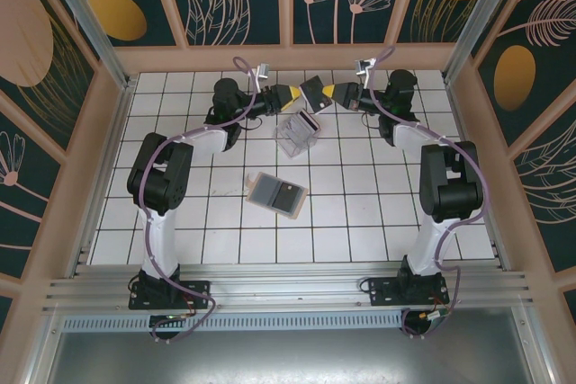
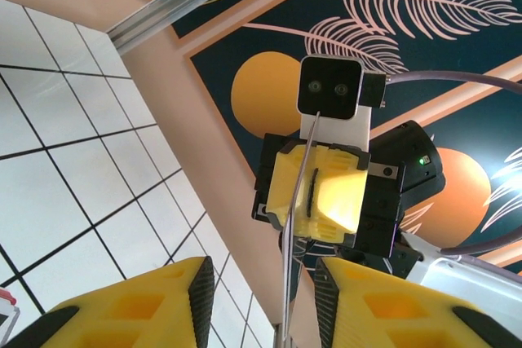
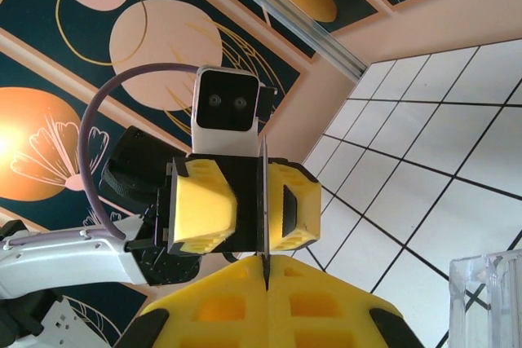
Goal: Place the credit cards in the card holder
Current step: Pick up several credit cards from the storage box.
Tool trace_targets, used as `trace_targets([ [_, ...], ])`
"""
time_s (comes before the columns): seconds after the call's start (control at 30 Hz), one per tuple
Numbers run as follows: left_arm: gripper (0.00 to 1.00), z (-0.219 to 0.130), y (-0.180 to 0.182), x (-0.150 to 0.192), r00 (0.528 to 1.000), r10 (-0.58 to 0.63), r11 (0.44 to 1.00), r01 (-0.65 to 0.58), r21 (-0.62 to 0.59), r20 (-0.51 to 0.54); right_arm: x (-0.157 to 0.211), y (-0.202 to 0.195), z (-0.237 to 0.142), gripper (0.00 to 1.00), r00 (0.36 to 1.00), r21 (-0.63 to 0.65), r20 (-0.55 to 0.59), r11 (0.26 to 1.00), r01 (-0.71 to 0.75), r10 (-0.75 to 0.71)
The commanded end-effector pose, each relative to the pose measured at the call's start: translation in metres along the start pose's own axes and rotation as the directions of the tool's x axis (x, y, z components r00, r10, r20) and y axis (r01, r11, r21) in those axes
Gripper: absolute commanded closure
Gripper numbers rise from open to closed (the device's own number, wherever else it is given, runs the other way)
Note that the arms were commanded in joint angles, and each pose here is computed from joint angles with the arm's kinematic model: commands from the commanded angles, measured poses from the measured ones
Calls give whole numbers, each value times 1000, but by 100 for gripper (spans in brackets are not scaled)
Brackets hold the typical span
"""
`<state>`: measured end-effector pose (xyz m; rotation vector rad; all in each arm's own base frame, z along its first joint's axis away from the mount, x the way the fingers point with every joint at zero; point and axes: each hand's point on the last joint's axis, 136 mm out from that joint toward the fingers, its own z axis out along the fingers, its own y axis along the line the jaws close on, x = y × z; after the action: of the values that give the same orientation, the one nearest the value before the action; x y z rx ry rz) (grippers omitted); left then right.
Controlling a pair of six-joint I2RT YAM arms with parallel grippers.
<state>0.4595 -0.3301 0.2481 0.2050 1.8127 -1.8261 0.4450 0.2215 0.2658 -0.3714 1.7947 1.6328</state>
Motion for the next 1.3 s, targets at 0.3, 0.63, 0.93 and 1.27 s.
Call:
trace_targets([
  [0.3,70,1,-13,-5,999,41,997,-40,61,-2,-8,21,5,100,998,-54,-7,996,69,-69],
  [0.63,80,2,-16,-6,999,46,996,-45,71,-2,-4,19,10,100,998,-59,-15,997,59,-60],
  [0.93,98,0,-25,-7,999,53,994,-54,97,10,-3,3,13,100,1000,-43,-2,999,-11,11],
  [1.27,100,2,-7,-7,999,33,999,-34,37,14,15,-5,34,99,996,-23,-83,999,-31,29],
])
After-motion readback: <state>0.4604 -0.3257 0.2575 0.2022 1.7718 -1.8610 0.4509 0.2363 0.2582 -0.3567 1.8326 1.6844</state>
